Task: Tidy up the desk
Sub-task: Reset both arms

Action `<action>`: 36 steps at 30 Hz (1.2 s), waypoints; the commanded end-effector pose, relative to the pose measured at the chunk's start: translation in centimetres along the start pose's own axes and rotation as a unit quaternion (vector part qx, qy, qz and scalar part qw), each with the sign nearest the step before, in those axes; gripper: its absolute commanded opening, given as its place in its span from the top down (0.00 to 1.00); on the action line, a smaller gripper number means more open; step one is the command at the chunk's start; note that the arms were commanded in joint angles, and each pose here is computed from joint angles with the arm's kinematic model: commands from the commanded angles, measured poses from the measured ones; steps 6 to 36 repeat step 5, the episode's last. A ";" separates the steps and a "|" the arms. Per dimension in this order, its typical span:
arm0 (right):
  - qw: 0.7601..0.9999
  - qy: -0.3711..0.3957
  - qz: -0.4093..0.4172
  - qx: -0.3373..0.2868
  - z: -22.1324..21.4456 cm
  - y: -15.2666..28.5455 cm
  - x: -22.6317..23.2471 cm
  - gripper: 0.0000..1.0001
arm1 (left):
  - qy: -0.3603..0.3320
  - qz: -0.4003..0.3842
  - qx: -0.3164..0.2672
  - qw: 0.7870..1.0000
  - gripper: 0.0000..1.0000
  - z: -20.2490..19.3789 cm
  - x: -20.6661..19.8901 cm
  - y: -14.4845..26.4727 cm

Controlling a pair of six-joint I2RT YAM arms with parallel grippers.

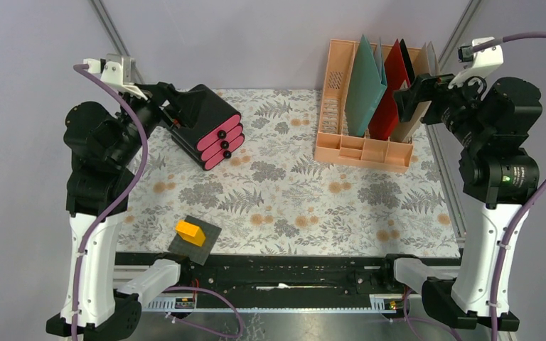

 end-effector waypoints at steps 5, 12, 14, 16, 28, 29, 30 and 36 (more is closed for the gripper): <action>0.999 0.028 0.020 -0.018 0.6 0.8 0.7 0.00 | -0.005 -0.012 -0.012 1.000 0.01 0.6 -0.9 1.2; 0.999 0.028 0.020 -0.018 0.6 0.8 0.7 0.00 | -0.005 -0.012 -0.012 1.000 0.01 0.6 -0.9 1.2; 0.999 0.028 0.020 -0.018 0.6 0.8 0.7 0.00 | -0.005 -0.012 -0.012 1.000 0.01 0.6 -0.9 1.2; 0.999 0.028 0.020 -0.018 0.6 0.8 0.7 0.00 | -0.005 -0.012 -0.012 1.000 0.01 0.6 -0.9 1.2; 0.999 0.028 0.020 -0.018 0.6 0.8 0.7 0.00 | -0.005 -0.012 -0.012 1.000 0.01 0.6 -0.9 1.2; 0.999 0.028 0.020 -0.018 0.6 0.8 0.7 0.00 | -0.005 -0.012 -0.012 1.000 0.01 0.6 -0.9 1.2; 0.999 0.028 0.020 -0.018 0.6 0.8 0.7 0.00 | -0.005 -0.012 -0.012 1.000 0.01 0.6 -0.9 1.2; 0.999 0.028 0.020 -0.018 0.6 0.8 0.7 0.00 | -0.005 -0.012 -0.012 1.000 0.01 0.6 -0.9 1.2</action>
Point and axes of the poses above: each gripper's point midway between its finger pads, its own y axis back along the fingers, its own x axis along the line the jaws close on, z = x × y, the point moved 2 cm from there along y, back along the fingers, and after that the axes turned 11 degrees about y, right-handed, at the moved point
